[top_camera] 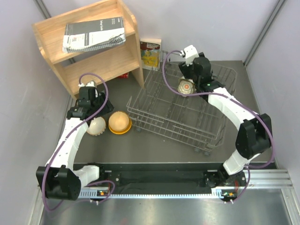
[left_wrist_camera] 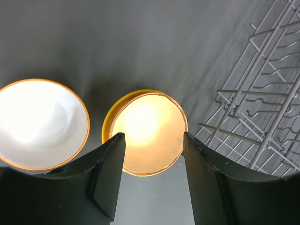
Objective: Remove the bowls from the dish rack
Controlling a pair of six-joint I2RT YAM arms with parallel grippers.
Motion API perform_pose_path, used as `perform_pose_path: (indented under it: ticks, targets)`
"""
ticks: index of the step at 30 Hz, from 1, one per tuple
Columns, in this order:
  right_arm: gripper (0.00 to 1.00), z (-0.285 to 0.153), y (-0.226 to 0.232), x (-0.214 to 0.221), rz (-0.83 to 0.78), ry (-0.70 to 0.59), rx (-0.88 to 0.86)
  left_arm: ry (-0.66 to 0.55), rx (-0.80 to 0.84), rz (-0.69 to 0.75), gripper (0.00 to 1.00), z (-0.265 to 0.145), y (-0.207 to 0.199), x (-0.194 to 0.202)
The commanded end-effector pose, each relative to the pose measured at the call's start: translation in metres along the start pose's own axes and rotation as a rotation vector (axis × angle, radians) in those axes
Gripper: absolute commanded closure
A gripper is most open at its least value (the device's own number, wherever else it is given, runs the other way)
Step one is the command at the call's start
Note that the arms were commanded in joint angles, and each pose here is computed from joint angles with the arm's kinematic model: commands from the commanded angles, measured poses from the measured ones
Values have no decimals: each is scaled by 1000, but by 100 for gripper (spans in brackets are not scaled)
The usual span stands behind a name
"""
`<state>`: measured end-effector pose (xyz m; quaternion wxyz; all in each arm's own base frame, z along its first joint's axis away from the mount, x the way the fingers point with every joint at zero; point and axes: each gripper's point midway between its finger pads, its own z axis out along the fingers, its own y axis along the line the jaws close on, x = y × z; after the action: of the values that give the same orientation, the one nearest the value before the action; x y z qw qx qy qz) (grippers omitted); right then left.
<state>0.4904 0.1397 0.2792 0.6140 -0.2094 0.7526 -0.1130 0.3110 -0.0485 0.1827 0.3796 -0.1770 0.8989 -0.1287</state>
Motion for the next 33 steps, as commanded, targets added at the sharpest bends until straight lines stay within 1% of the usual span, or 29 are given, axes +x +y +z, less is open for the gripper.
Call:
perform_pose_path:
  ticks: [1,4,8,13,14,17,24,26,28,33]
  targets:
    - [27,14,11,22,17,56,-11,-28,36,0,43,6,-9,-8]
    - [25,21,14,29,13,72,-2,-31,32,3,43,5,-9,-8]
    - [18,29,22,37,27,101,-25,-44,34,4,43,3,-10,-10]
    - [14,34,28,49,38,127,-25,-46,25,13,43,2,-9,-11]
    - [10,34,27,49,41,128,-17,-42,21,11,43,2,-8,-9]
    - [6,38,26,54,44,138,-1,-36,26,9,43,3,-9,-8]
    - [6,45,20,57,43,155,9,-29,26,10,43,5,-8,-6]
    - [5,46,18,66,51,194,12,-28,25,9,43,6,-8,-5]
    - [5,48,18,71,57,203,18,-25,28,9,43,7,-9,-5]
    - [5,51,11,74,53,201,61,-22,36,13,43,9,-10,-3]
